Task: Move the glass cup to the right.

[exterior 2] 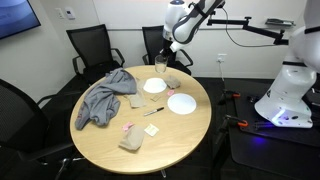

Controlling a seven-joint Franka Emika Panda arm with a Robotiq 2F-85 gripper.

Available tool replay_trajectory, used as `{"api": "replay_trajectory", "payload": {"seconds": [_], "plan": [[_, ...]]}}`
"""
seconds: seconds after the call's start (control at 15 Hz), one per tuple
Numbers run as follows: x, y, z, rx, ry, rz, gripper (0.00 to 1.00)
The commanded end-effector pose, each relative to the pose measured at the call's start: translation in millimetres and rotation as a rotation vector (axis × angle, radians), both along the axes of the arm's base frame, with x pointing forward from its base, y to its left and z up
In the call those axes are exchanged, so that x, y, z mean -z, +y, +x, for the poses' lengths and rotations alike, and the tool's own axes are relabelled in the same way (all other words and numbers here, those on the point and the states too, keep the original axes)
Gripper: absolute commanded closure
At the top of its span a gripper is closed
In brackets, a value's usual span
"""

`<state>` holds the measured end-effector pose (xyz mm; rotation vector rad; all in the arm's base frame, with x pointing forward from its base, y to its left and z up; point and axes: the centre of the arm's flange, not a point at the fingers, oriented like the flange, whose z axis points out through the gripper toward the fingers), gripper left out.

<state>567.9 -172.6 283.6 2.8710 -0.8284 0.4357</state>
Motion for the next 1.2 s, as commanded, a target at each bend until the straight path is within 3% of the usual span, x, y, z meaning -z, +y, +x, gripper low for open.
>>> {"api": "replay_trajectory", "payload": {"seconds": [0.0,0.47,0.53,1.13], "plan": [[3.3,-19.8,-5.6,0.084,0.033,0.015,0.99],[25.6,-45.5,-30.2,0.132,0.07,0.032,0.99],[28.1,-43.6,-23.9,0.112,0.071,0.01,0.95],[37.6,-44.5,-31.9,0.173,0.066,-0.008,0.99]]}}
